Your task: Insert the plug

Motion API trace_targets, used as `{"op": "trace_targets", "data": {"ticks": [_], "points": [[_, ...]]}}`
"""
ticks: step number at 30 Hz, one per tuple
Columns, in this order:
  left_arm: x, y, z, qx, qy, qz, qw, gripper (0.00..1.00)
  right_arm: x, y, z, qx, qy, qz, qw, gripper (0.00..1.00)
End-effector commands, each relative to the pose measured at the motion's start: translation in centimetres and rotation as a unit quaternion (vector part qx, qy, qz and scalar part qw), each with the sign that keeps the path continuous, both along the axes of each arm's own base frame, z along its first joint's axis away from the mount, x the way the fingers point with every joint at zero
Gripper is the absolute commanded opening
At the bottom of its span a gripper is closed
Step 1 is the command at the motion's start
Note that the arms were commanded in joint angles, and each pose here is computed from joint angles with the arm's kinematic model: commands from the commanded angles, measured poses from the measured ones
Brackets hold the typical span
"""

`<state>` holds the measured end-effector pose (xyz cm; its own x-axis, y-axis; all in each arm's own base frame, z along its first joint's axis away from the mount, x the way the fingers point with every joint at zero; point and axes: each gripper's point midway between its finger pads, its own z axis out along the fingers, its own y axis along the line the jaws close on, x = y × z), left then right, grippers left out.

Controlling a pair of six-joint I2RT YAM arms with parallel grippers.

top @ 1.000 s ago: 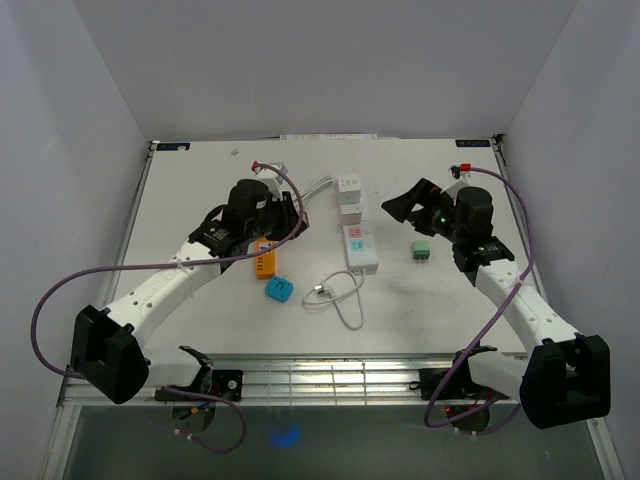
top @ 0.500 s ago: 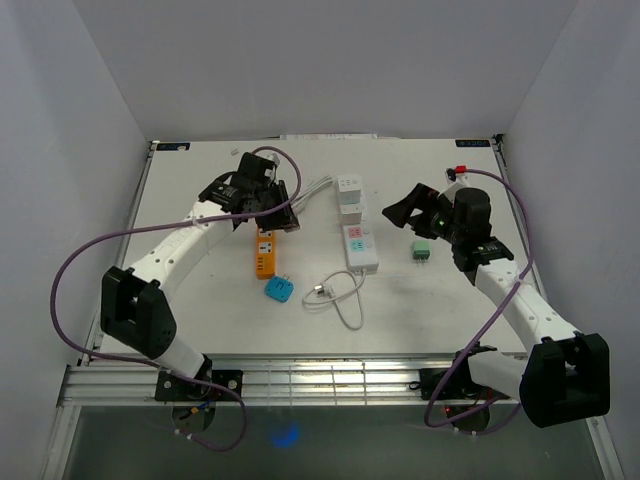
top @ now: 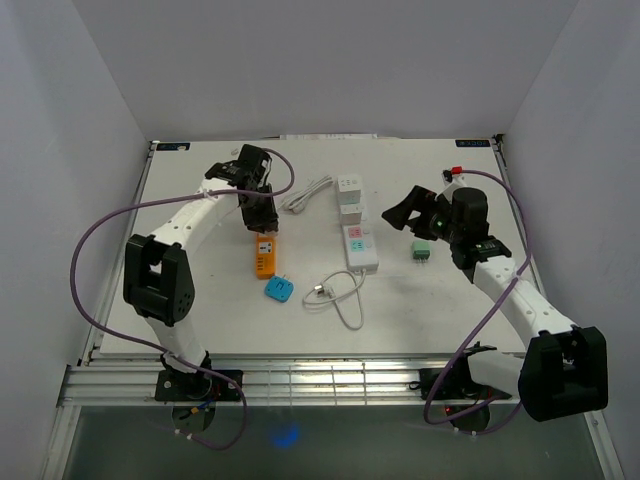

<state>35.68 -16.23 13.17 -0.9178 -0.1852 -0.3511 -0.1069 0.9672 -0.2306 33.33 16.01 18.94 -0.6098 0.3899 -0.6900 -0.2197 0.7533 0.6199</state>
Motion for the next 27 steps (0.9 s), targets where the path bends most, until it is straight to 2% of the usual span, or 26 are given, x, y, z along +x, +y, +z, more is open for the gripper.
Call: {"op": "trace_targets", "data": {"ticks": [1, 4, 8, 13, 27], "points": [[0.8, 1.8, 0.3, 0.030, -0.001, -0.008, 1.000, 0.00, 1.0, 0.2, 1.9, -0.003, -0.031, 0.010, 0.999, 0.94], [1.3, 1.8, -0.4, 0.011, 0.012, -0.023, 1.000, 0.00, 1.1, 0.3, 1.4, -0.004, -0.025, 0.018, 1.000, 0.93], [2.6, 1.3, 0.1, -0.004, -0.005, -0.047, 0.999, 0.00, 0.9, 0.4, 1.0, -0.006, -0.020, 0.022, 1.000, 0.93], [3.7, 1.0, -0.1, 0.001, 0.000, -0.068, 0.998, 0.00, 0.8, 0.5, 0.8, -0.005, -0.019, 0.030, 0.999, 0.93], [3.3, 1.3, -1.0, 0.015, 0.044, -0.067, 0.997, 0.00, 0.8, 0.4, 0.5, -0.006, -0.017, 0.034, 0.999, 0.93]]}}
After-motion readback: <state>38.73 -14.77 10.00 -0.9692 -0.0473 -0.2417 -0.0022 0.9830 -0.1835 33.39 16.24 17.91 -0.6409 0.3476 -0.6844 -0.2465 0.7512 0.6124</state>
